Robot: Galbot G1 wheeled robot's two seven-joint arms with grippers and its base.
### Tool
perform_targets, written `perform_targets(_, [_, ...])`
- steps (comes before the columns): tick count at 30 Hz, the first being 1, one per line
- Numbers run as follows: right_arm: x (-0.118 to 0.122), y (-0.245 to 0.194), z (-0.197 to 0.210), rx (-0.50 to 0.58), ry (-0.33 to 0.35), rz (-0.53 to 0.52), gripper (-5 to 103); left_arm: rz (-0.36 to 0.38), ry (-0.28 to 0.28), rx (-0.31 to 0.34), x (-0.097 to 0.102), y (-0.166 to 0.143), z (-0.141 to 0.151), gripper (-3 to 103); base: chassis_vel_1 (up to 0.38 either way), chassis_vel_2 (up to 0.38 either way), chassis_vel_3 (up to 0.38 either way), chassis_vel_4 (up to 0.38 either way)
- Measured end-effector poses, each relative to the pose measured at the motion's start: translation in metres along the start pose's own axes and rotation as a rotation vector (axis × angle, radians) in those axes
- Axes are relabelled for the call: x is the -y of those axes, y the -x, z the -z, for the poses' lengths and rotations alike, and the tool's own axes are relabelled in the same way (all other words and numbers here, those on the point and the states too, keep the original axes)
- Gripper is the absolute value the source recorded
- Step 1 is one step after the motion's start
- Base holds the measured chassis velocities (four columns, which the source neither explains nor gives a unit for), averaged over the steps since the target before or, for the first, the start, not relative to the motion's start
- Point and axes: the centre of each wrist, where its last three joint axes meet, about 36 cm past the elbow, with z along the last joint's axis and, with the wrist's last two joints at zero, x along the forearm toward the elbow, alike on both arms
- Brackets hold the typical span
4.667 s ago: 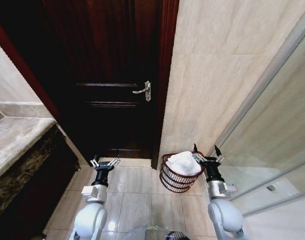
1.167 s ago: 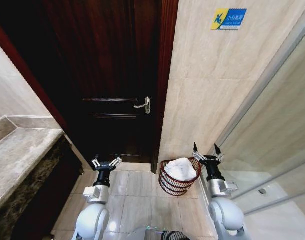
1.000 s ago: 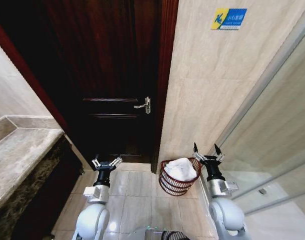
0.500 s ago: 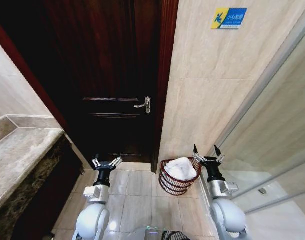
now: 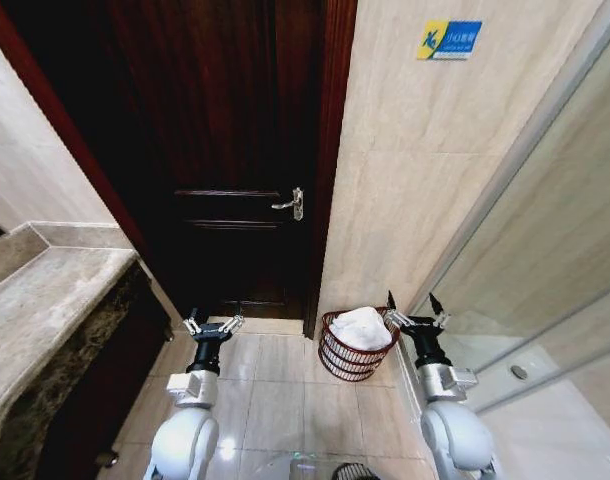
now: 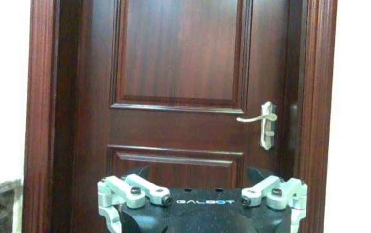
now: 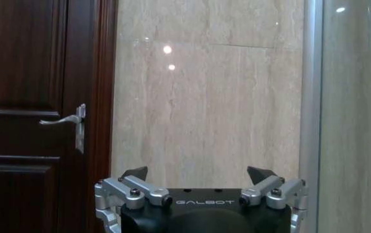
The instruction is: Discard the used towel into the hamper.
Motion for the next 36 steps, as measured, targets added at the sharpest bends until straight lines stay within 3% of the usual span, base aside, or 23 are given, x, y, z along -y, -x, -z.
perform_targets(36, [0.0006,-0.0065,0.0005,0.021,0.006,0.013,100,0.002,-0.006,0.018,0.0021,-0.0019,0.0071,100,0.068,-0.069,-0.067,0.064])
